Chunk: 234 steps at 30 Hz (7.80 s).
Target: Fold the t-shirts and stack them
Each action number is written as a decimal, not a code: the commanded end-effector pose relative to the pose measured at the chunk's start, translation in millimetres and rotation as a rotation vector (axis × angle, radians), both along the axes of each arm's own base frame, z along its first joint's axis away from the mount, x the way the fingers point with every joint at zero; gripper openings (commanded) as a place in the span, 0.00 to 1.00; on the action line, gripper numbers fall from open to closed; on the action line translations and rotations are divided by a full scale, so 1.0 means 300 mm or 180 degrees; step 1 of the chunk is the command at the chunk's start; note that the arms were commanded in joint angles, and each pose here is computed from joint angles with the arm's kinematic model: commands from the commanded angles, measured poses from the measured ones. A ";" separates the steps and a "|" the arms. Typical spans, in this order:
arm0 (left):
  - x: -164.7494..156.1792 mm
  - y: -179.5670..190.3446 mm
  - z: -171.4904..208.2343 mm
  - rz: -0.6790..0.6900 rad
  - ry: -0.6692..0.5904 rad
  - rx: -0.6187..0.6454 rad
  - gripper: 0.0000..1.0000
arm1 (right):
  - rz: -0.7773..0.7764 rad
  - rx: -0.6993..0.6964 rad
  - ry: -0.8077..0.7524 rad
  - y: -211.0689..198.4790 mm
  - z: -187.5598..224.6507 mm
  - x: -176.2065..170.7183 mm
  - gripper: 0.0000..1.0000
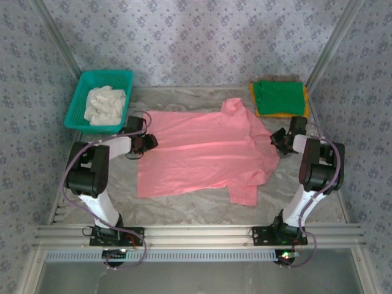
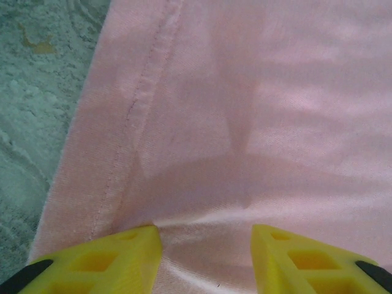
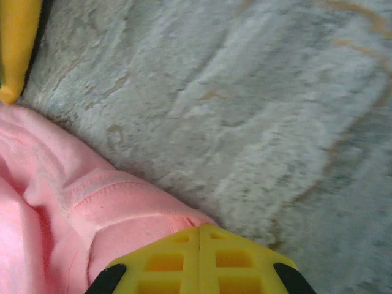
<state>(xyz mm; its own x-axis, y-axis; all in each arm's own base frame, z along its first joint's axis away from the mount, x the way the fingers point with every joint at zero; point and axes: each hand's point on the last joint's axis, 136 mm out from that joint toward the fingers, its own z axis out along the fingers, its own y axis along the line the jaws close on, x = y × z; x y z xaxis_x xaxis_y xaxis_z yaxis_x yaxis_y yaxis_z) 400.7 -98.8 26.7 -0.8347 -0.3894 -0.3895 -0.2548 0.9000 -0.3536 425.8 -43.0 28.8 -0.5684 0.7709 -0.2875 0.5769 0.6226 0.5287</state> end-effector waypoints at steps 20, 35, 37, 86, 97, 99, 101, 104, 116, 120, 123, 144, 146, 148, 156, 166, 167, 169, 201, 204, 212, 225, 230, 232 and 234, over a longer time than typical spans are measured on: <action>0.134 -0.047 0.032 -0.0183 0.0021 0.0182 0.47 | 0.1094 -0.0281 0.0150 0.305 0.045 0.327 0.00; 0.122 0.087 -0.097 0.0099 0.0279 0.0200 0.47 | 0.0972 0.0175 -0.0090 0.336 0.026 0.458 0.01; 0.122 0.113 -0.095 0.0149 0.0268 0.0211 0.47 | 0.0916 0.0123 -0.0136 0.310 0.046 0.479 0.00; -0.686 0.242 -0.004 0.1022 0.1095 0.0180 0.60 | 0.1776 -0.0316 0.0470 0.554 0.059 -0.900 0.45; -0.670 0.262 -0.048 0.0991 0.1191 0.0289 0.33 | 0.1665 -0.0295 0.0563 0.531 0.048 -0.912 0.45; -0.668 0.266 -0.040 0.0964 0.1162 0.0317 0.22 | 0.1607 -0.0209 0.0641 0.524 0.033 -0.922 0.45; -0.664 0.269 -0.032 0.0964 0.1105 0.0315 0.10 | 0.1532 -0.0153 0.0730 0.512 0.014 -0.931 0.47; -0.652 0.268 -0.022 0.0944 0.0986 0.0293 0.04 | 0.1505 0.0039 0.0769 0.520 0.002 -0.923 0.48; -0.646 0.265 -0.006 0.0922 0.0894 0.0261 0.00 | 0.1804 0.0400 0.0878 0.610 -0.041 -0.982 0.47; -0.649 0.257 -0.013 0.0915 0.0911 0.0214 0.00 | 0.1738 0.0276 0.0931 0.585 -0.046 -0.984 0.42; -0.641 0.254 -0.007 0.0907 0.0883 0.0197 0.00 | 0.1711 0.0271 0.0961 0.581 -0.059 -0.990 0.30; -0.511 0.204 0.645 0.0405 -0.0709 -0.0045 0.00 | 0.1751 0.0003 -0.1317 0.521 0.886 -0.659 0.00; -0.530 0.191 0.782 0.0288 -0.1037 -0.0068 0.00 | 0.1788 -0.0056 -0.1696 0.517 1.029 -0.689 0.00; -0.566 0.174 0.923 0.0120 -0.1399 -0.0097 0.00 | 0.1775 -0.0247 -0.2042 0.486 1.177 -0.744 0.00; -0.778 0.132 1.428 -0.0455 -0.2674 -0.0185 0.00 | 0.1543 -0.0593 -0.3124 0.375 1.561 -1.003 0.00; -0.894 0.147 1.653 -0.0605 -0.3180 0.0000 0.00 | 0.1003 -0.1047 -0.3592 0.284 1.794 -1.062 0.00; -0.877 0.153 1.645 -0.0586 -0.3161 0.0058 0.00 | 0.0955 -0.1097 -0.3563 0.275 1.794 -1.035 0.00; -0.797 0.162 1.599 -0.0521 -0.3007 0.0184 0.00 | 0.0944 -0.1146 -0.3429 0.277 1.768 -0.936 0.00; 0.379 -0.018 0.686 -0.0761 -0.1145 0.0699 0.73 | 0.1424 -0.0408 -0.1977 0.451 0.994 0.399 0.59; 0.215 -0.072 0.536 -0.0698 -0.0961 0.0477 0.68 | 0.1434 -0.0468 -0.1610 0.443 0.813 0.263 0.48; 0.041 -0.154 0.248 -0.0526 -0.0388 0.0059 0.43 | 0.1756 -0.0490 -0.0726 0.515 0.405 0.188 0.00; -0.154 -0.123 -0.132 0.0194 0.0401 -0.0236 0.27 | 0.1788 -0.0250 -0.0392 0.656 0.190 0.150 0.00; -0.233 0.019 -0.191 0.0597 0.0571 -0.0278 0.25 | 0.1471 -0.0192 -0.0499 0.528 0.276 0.178 0.03; -0.253 0.073 -0.190 0.0702 0.0602 -0.0286 0.25 | 0.1352 -0.0220 -0.0590 0.480 0.318 0.198 0.06; -0.259 0.123 -0.172 0.0774 0.0574 -0.0242 0.25 | 0.1270 -0.0256 -0.0647 0.444 0.350 0.224 0.08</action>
<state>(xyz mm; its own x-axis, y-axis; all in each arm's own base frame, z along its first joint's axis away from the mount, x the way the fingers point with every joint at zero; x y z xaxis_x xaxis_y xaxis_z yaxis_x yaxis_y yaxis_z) 377.5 -99.3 21.5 -0.7488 -0.5733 -0.3326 -0.3645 0.7753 -0.5158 481.8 102.1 99.8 -0.7961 0.4319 -0.4239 0.1755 0.8351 0.5213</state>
